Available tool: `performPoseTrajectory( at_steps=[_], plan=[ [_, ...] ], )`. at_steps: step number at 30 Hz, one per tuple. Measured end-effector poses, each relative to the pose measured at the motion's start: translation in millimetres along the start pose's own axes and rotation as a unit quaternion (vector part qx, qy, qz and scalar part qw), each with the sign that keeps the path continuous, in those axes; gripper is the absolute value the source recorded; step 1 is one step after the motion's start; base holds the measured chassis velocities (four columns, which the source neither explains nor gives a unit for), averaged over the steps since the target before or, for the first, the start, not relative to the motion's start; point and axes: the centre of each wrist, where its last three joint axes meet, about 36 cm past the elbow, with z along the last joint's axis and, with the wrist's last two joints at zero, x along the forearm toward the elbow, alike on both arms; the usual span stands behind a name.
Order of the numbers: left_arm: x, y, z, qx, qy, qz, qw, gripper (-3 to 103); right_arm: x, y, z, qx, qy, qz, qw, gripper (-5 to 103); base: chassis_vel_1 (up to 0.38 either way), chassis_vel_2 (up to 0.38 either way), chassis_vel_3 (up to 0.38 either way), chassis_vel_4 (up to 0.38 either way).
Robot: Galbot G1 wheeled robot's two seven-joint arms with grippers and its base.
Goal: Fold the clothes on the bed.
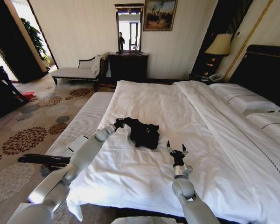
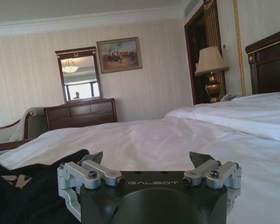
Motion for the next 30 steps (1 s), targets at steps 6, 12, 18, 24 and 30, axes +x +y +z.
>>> performPoseTrajectory(
  at_steps=[6,12,18,24,30],
  plan=[
    [72,3.1,25,-0.006,0.033,-0.004,0.9994,1,3,9,3,0.001,0.004,-0.008,1.0,100,0.0,0.0,0.0,0.0],
    [123,3.6,29,-0.024,0.046,0.007,0.9986,1,8,25,6,0.005,0.007,-0.019,1.0,100,0.0,0.0,0.0,0.0],
    [172,-9.5,33,-0.038,0.064,0.038,0.9965,1,11,33,8,0.007,0.009,-0.026,1.0,100,0.0,0.0,0.0,0.0],
    [183,-26.4,37,-0.026,0.067,0.023,0.9972,-2,15,35,6,0.009,0.008,-0.027,1.0,100,0.0,0.0,0.0,0.0],
    [187,-36.0,36,-0.016,0.063,0.01,0.9978,19,19,32,4,0.01,0.006,-0.025,1.0,100,0.0,0.0,0.0,0.0]
  ],
)
